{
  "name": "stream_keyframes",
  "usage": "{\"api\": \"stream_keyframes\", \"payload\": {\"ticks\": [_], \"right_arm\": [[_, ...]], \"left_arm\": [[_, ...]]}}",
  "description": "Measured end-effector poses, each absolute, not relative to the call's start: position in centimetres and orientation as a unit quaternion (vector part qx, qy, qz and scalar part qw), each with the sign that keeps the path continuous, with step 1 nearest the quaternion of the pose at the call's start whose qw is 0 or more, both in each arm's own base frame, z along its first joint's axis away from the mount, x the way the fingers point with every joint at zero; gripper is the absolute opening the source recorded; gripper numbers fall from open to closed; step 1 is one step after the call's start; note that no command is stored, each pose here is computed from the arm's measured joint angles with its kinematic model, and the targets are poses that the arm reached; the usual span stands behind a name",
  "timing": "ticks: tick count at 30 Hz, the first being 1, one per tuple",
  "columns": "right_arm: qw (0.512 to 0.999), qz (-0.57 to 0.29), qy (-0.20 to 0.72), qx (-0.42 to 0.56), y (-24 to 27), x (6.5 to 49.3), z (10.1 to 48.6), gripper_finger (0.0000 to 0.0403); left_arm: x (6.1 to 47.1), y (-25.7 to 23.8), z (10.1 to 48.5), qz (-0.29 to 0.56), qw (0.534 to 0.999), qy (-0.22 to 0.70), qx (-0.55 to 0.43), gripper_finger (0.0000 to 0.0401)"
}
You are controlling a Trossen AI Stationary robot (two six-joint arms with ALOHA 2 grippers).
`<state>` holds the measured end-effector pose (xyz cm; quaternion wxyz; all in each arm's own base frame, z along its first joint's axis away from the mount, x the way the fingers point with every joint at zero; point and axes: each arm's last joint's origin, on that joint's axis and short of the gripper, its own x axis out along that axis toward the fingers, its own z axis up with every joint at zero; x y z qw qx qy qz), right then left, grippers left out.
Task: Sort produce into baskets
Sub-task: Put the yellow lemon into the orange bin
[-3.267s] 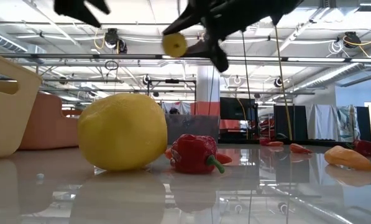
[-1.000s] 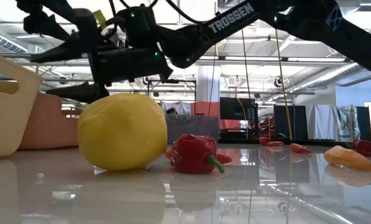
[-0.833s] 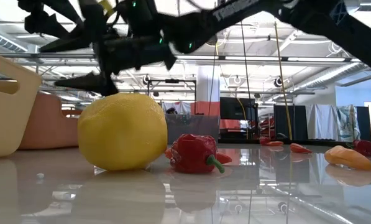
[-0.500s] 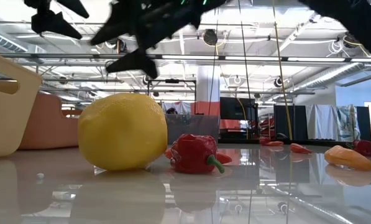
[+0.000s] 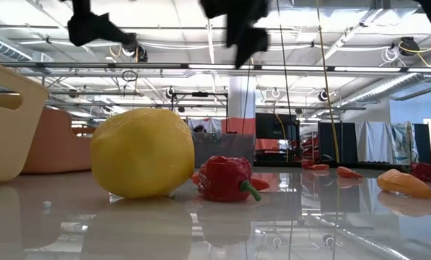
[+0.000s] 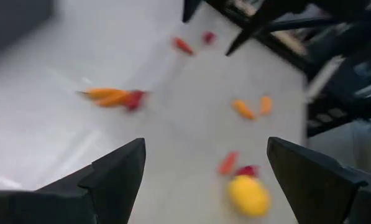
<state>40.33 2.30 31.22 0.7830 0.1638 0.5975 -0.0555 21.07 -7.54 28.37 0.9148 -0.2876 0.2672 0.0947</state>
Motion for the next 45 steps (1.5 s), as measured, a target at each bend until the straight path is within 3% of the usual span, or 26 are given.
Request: {"api": "stream_keyframes", "payload": {"ticks": [10, 18, 27, 36, 45], "right_arm": [[0.737, -0.03, 0.673, 0.064, 9.4, 36.6, 31.8, 0.0277], [0.74, 0.016, 0.672, -0.007, 15.8, 34.2, 31.8, 0.0277], [0.748, -0.004, 0.659, -0.074, 20.3, 31.2, 31.8, 0.0277], [0.784, -0.026, 0.616, -0.074, 22.9, 30.1, 31.9, 0.0277], [0.795, -0.051, 0.6, -0.079, 22.8, 30.3, 32.0, 0.0277]], "left_arm": [[28.0, -14.0, 25.8, 0.078, 0.89, 0.297, -0.337, 0.034], [31.7, -18.3, 24.9, 0.132, 0.846, 0.373, -0.358, 0.034], [34.8, -22.1, 23.7, 0.157, 0.827, 0.406, -0.357, 0.034], [35.8, -23.0, 19.7, 0.206, 0.799, 0.46, -0.328, 0.034], [35.7, -23.0, 18.8, 0.223, 0.798, 0.471, -0.304, 0.034]]}}
